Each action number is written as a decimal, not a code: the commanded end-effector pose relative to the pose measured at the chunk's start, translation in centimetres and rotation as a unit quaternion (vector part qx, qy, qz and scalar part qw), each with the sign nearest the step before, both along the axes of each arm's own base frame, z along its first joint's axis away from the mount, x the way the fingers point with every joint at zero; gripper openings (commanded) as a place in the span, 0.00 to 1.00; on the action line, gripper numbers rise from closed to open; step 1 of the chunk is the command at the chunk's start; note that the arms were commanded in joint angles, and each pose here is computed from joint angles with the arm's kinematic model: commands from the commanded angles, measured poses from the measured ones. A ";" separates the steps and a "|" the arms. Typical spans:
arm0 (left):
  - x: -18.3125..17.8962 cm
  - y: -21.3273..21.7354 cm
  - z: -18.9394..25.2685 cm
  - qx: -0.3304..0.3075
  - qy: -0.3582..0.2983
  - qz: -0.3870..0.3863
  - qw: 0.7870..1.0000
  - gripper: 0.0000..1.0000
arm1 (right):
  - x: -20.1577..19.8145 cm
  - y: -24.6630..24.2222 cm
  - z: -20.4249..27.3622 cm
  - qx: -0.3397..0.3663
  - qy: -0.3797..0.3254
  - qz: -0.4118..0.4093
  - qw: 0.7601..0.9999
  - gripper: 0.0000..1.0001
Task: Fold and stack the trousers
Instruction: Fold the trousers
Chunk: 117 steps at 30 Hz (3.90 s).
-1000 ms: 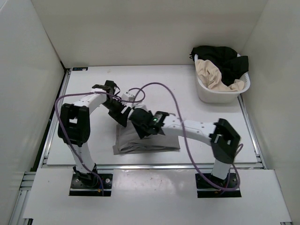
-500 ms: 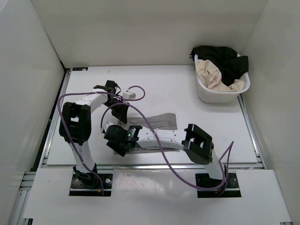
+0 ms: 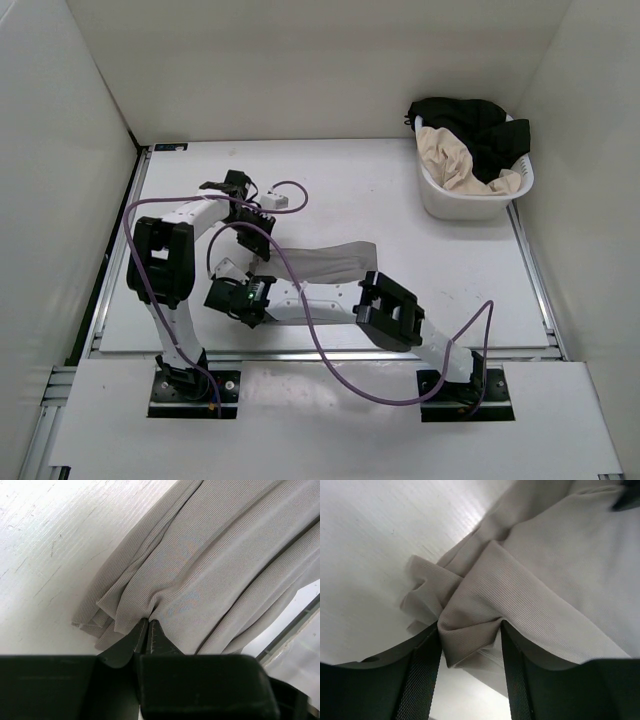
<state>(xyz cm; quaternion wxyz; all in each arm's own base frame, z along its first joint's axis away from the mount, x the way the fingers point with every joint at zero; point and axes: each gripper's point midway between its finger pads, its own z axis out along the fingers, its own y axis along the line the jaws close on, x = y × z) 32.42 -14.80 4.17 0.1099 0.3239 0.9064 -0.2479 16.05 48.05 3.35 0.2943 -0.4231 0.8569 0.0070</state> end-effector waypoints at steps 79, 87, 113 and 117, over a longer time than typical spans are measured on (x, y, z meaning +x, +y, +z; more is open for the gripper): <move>1.3 2.4 1.2 0.027 -0.014 0.032 0.999 0.15 | 2.5 -24.7 0.7 0.210 0.096 -0.467 0.854 0.72; 2.6 4.0 1.1 0.046 -0.023 0.052 0.997 0.15 | 0.4 -25.9 -1.4 0.228 0.138 -0.503 0.822 0.00; -1.8 5.2 5.7 0.001 -0.020 0.072 0.997 0.81 | 6.0 -27.2 6.1 0.191 0.053 -0.408 0.891 0.83; -6.8 4.6 2.5 -0.010 0.053 0.058 0.997 0.88 | 7.9 -26.8 3.1 0.220 0.109 -0.406 0.880 0.84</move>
